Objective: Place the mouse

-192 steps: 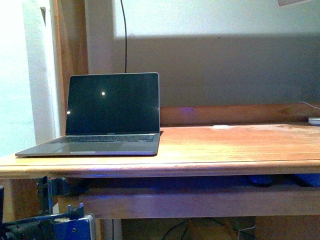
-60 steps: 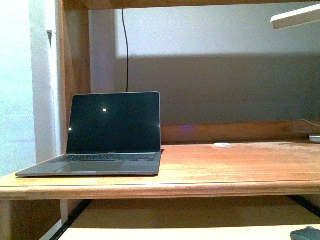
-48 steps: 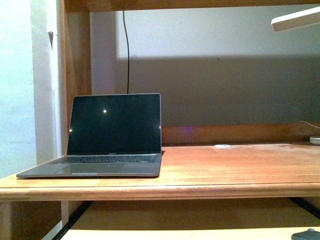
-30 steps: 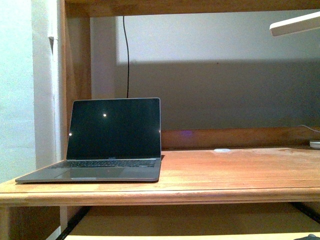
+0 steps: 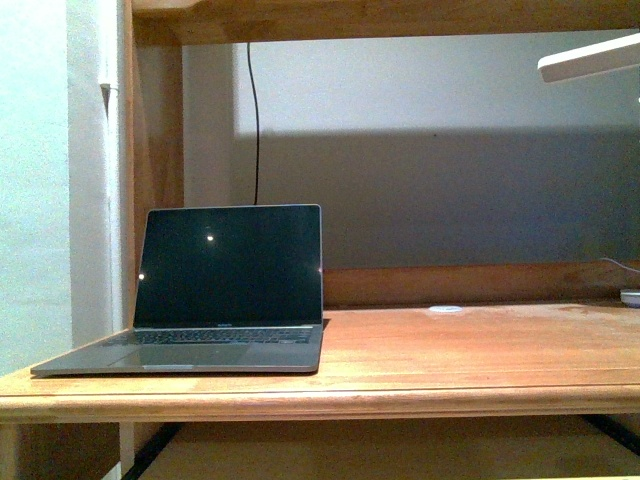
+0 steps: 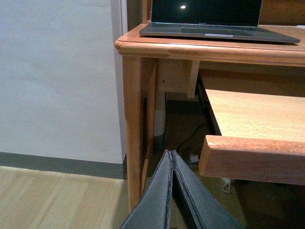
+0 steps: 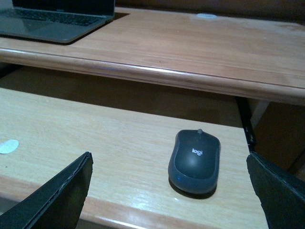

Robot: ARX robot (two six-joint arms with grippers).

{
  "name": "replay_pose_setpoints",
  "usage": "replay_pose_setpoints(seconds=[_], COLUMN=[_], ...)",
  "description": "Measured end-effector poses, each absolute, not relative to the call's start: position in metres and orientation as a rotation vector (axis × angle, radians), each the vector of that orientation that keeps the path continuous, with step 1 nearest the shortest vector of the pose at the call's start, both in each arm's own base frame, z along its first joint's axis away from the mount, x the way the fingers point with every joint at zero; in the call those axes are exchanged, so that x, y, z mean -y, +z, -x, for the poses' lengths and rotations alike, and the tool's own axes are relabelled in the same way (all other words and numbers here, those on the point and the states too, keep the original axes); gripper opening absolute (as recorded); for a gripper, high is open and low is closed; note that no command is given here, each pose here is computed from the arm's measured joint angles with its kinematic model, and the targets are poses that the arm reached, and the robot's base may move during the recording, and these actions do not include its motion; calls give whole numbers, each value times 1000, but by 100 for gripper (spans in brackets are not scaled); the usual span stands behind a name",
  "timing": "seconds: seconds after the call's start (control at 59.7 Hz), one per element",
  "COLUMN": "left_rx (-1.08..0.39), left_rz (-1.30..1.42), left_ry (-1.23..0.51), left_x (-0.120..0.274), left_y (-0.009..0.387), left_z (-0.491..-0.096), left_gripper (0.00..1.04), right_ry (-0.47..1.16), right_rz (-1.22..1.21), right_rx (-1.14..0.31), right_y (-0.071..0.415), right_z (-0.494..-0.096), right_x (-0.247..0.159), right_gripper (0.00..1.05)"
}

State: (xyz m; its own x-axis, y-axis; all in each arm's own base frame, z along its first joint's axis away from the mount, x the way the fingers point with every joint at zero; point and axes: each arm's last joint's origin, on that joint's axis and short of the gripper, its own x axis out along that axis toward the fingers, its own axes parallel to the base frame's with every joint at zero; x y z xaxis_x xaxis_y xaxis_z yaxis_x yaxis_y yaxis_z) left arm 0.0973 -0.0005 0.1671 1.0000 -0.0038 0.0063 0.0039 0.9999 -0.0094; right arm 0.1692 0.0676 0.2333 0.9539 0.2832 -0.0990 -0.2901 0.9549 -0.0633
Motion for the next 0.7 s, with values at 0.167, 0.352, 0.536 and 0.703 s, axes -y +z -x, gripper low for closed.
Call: replay_pose_setpoints(seconds=[0.167, 0.352, 0.536, 0.703], left_rx=[6, 6, 6, 6], left_rz=[9, 9, 8, 8], left_ry=[-4, -3, -4, -4], left_x=[1, 1, 1, 1], left_y=[167, 167, 167, 167], left_z=[-97, -97, -97, -97], left_gripper=[56, 84, 96, 97], right_ry=[290, 255, 201, 144], right_rz=[156, 213, 241, 253], right_rx=[-177, -223, -298, -361], right_y=[226, 221, 214, 209], right_z=[-206, -231, -250, -263], right_x=[-95, -108, -107, -99], right_gripper=[97, 97, 97, 97])
